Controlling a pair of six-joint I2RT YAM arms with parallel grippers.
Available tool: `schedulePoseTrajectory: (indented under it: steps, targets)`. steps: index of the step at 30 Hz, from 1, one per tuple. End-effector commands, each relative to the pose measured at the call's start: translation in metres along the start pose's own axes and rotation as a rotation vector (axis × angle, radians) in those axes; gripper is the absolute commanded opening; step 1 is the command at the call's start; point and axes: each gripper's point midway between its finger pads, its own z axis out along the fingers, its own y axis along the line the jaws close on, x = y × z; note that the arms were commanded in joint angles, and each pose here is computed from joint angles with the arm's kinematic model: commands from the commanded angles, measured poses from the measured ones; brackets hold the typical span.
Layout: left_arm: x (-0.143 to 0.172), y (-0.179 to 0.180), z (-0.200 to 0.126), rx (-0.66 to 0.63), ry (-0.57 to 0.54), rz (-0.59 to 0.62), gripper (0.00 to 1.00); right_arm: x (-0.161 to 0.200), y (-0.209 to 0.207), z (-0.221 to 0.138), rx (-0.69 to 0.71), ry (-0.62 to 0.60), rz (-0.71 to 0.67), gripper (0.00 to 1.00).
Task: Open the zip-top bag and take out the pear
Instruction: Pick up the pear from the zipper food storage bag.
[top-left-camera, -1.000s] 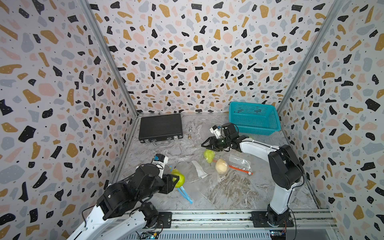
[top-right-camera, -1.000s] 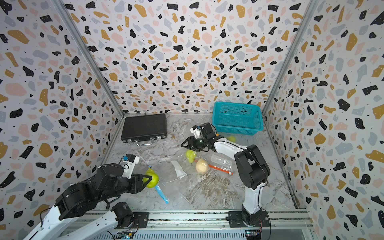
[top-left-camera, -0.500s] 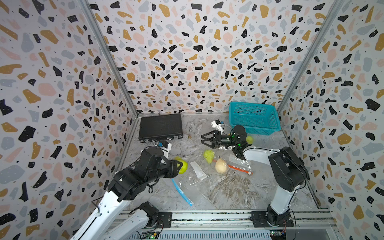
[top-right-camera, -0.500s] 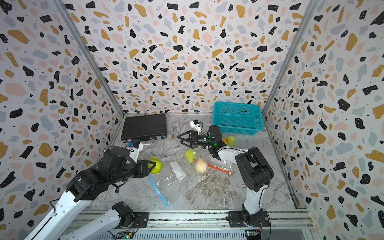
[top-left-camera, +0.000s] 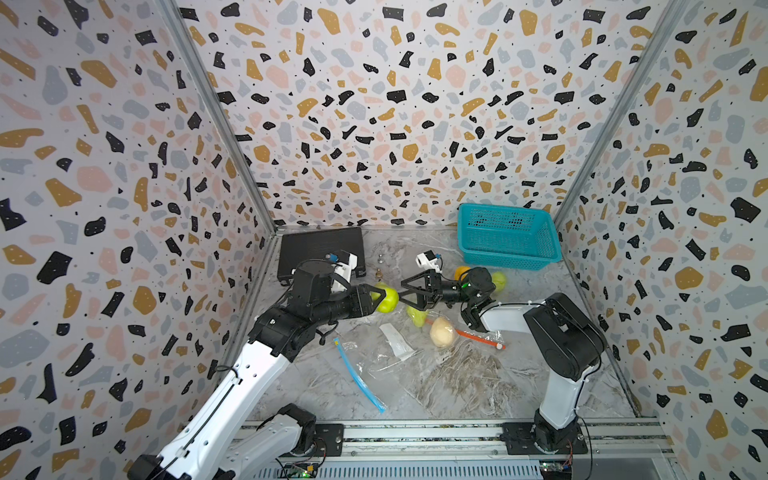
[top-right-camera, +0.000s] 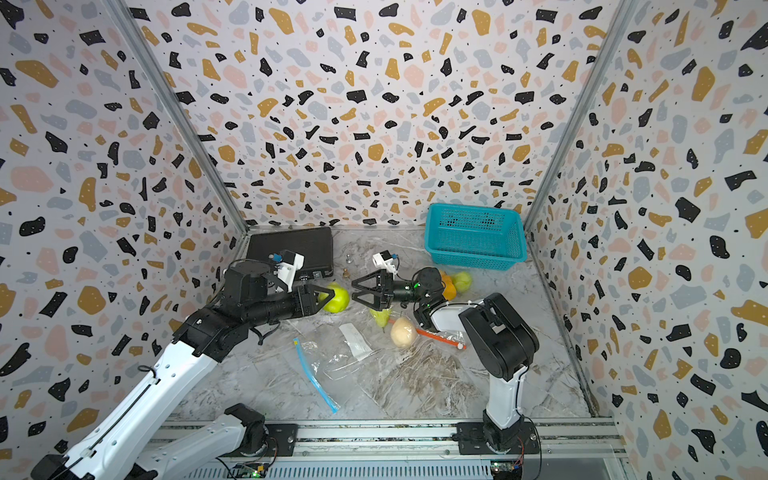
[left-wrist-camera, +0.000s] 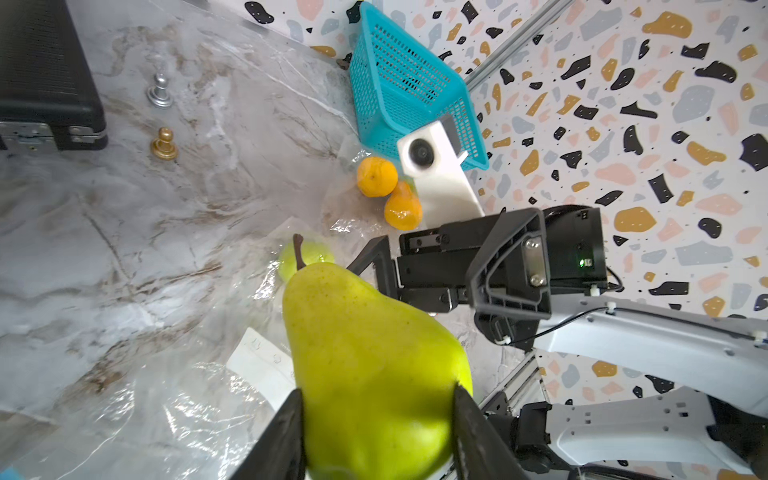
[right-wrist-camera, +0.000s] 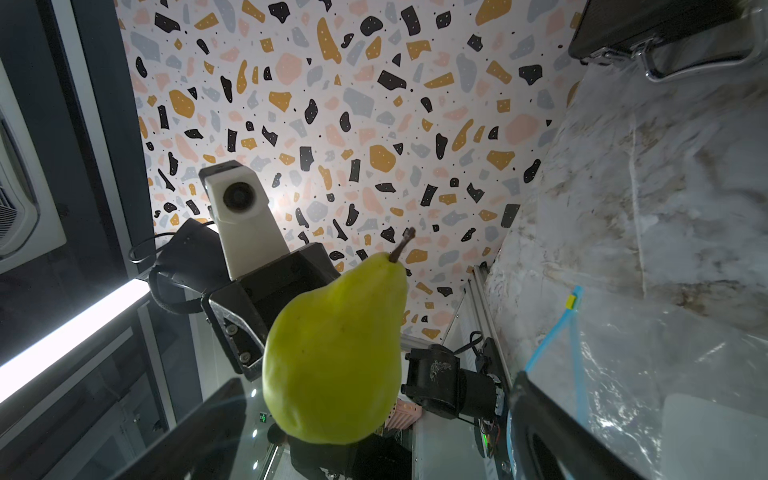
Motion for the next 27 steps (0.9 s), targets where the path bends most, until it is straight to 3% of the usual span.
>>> schedulePoseTrajectory:
  steps: [1, 15, 20, 23, 27]
  targets:
    - [-0.021, -0.021, -0.001, 0.094, -0.072, 0.018, 0.42, -0.002, 0.021, 0.006, -0.049, 0.004, -0.060, 1.00]
    - [-0.016, -0.009, 0.023, 0.109, -0.060, -0.026, 0.42, -0.001, 0.034, 0.025, -0.084, 0.033, -0.051, 0.99]
    - [-0.014, -0.001, 0.029, 0.087, -0.054, -0.023, 0.42, 0.001, 0.033, 0.025, -0.083, 0.035, -0.033, 0.88]
    - [-0.012, 0.004, 0.031, 0.068, -0.048, -0.017, 0.44, 0.000, 0.030, 0.026, -0.080, 0.043, -0.006, 0.73]
    - [-0.011, 0.013, 0.032, 0.025, -0.047, -0.003, 0.58, -0.005, 0.030, 0.026, -0.080, 0.040, 0.009, 0.70]
